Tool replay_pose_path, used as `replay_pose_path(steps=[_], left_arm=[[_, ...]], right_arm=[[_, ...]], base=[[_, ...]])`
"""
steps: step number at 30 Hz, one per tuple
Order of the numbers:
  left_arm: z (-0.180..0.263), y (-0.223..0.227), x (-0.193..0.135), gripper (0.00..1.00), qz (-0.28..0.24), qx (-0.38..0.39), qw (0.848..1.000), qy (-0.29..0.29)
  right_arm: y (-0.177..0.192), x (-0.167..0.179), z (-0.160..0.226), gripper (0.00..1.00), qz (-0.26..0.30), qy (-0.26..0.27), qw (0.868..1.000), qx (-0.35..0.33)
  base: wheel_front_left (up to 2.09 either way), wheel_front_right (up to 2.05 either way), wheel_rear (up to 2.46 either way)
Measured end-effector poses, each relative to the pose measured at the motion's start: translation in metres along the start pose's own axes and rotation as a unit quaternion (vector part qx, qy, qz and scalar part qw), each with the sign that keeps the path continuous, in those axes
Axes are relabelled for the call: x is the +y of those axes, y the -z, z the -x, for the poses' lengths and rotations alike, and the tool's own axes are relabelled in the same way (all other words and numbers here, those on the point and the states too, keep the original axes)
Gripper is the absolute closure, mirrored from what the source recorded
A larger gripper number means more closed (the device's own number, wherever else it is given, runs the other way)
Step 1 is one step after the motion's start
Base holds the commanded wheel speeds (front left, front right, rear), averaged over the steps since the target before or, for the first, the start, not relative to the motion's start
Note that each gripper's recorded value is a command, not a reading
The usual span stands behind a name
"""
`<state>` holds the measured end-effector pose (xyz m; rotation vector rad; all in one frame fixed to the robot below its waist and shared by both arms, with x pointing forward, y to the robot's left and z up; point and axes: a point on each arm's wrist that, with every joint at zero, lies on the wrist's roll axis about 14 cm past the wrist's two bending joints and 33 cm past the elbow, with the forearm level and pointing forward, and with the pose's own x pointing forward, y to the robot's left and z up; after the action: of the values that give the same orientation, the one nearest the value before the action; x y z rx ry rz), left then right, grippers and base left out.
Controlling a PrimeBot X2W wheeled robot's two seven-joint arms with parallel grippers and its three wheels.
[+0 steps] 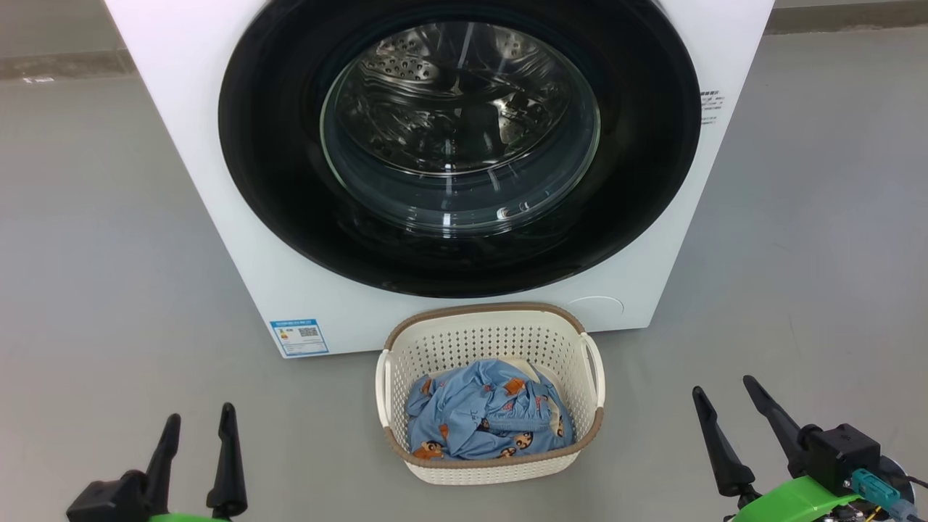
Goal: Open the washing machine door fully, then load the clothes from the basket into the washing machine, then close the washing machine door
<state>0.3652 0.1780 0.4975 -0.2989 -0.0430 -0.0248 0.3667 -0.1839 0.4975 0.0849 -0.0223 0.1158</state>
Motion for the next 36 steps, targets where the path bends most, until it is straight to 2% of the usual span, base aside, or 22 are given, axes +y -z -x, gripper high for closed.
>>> replay_pose_path(steps=[11,36], left_arm=[[0.0018,0.0003,0.0036,0.0,-0.058,-0.002,0.998,0.006],[0.0019,-0.0023,0.0042,0.0,-0.058,-0.008,0.998,0.005]], right_arm=[[-0.006,0.0,-0.0007,0.0,0.059,-0.004,0.998,-0.014],[-0.0072,-0.0072,0.0003,0.0,0.058,0.009,0.998,-0.015]], base=[[0.0,0.0,0.0],[0.0,0.0,-0.01]])
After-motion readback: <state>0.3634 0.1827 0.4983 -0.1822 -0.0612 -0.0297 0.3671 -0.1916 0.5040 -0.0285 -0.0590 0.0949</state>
